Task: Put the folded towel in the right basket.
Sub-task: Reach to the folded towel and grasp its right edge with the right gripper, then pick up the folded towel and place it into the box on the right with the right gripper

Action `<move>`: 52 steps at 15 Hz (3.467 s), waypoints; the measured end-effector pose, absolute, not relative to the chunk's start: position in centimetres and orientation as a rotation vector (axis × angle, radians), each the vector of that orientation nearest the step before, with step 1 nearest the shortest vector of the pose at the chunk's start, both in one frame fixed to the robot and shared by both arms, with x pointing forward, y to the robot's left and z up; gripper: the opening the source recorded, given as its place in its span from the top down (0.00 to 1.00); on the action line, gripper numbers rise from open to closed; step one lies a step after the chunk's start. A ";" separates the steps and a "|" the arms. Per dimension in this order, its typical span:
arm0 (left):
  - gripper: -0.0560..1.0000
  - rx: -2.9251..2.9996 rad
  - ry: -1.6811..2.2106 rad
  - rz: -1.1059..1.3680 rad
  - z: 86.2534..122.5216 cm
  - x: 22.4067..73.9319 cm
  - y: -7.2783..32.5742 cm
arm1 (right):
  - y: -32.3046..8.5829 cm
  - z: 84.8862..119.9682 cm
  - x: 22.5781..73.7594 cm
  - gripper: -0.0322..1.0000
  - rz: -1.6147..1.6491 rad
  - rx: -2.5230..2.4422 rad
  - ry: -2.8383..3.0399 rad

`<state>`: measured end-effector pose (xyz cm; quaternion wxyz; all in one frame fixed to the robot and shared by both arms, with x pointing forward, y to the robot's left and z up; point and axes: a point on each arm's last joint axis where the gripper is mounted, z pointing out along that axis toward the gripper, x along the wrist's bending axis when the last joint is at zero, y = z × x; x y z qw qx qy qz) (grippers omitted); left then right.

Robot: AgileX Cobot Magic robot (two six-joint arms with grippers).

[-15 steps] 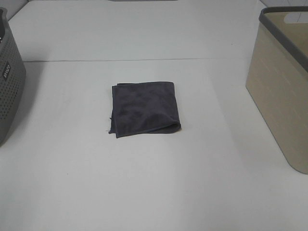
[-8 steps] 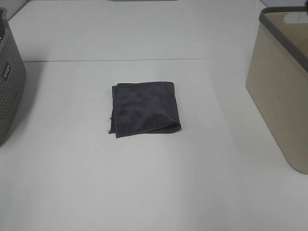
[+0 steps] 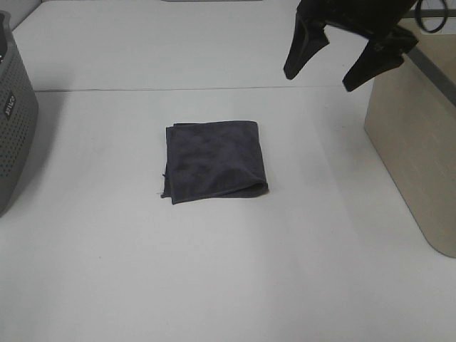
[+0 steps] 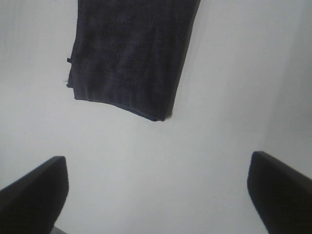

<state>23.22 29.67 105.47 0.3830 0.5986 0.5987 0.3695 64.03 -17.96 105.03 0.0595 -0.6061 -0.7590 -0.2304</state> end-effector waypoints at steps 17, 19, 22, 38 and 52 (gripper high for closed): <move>0.01 1.526 1.527 0.942 105.5 23.2 29.7 | -16.4 89.0 69.9 0.05 -0.674 -1.879 -2.170; 0.01 1.526 1.527 0.942 105.5 23.2 29.7 | -16.4 88.7 70.1 0.06 -0.690 -1.892 -2.175; 0.01 1.526 1.527 0.942 105.5 23.2 29.7 | -16.2 88.3 70.3 0.06 -0.703 -1.900 -2.140; 0.01 1.526 1.527 0.942 105.5 23.2 29.7 | -7.4 84.9 68.8 0.91 -0.811 -1.925 -2.033; 0.01 1.526 1.527 0.942 105.5 23.2 29.7 | -23.4 113.5 62.8 0.91 -1.078 -2.000 -2.355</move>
